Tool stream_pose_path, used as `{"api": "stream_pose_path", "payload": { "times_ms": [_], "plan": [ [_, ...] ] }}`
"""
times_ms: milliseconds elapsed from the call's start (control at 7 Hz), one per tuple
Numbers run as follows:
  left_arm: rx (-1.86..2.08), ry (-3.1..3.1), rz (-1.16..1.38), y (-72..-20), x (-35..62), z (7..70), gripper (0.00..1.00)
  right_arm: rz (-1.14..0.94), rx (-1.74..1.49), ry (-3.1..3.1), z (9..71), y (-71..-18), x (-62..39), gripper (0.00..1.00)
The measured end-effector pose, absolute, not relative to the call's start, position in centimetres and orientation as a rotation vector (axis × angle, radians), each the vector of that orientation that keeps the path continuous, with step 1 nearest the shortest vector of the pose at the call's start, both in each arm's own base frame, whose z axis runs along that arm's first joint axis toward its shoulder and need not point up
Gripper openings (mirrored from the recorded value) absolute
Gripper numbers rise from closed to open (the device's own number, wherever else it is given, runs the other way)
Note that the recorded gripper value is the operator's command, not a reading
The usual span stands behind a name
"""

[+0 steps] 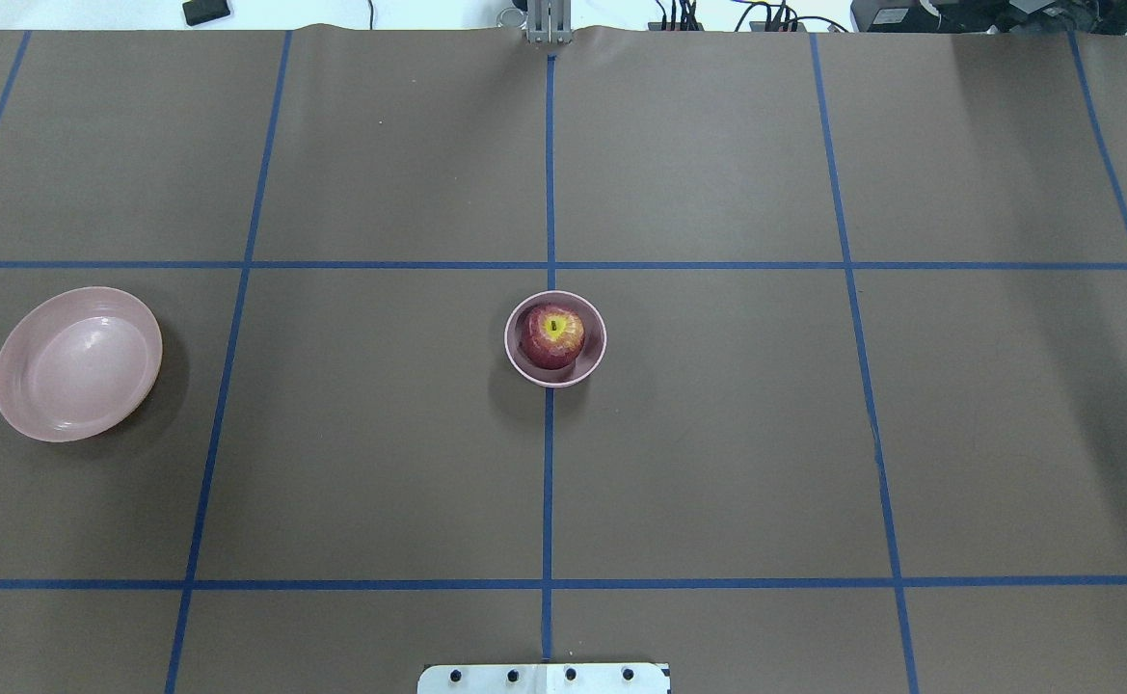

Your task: Move apple from plate to bowl

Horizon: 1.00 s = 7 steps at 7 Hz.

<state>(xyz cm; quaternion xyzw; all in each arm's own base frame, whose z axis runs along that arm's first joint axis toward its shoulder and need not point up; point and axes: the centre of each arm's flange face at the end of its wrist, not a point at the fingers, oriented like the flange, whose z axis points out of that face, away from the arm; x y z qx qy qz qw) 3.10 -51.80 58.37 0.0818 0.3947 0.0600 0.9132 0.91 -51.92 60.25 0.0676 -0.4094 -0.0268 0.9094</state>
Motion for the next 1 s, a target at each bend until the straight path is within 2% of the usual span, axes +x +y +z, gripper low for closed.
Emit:
{"api": "stream_pose_path", "payload": {
  "times_ms": [571,1000],
  "plan": [
    [0.206,0.813,0.129,-47.6,2.3,59.8,0.98,-0.026,0.137,-0.798,61.1,-50.7,1.9,1.0],
    [0.163,0.81,0.114,-48.7,2.5,57.8,0.98,-0.028,0.134,-0.787,61.3,-50.5,1.9,1.0]
  ]
}}
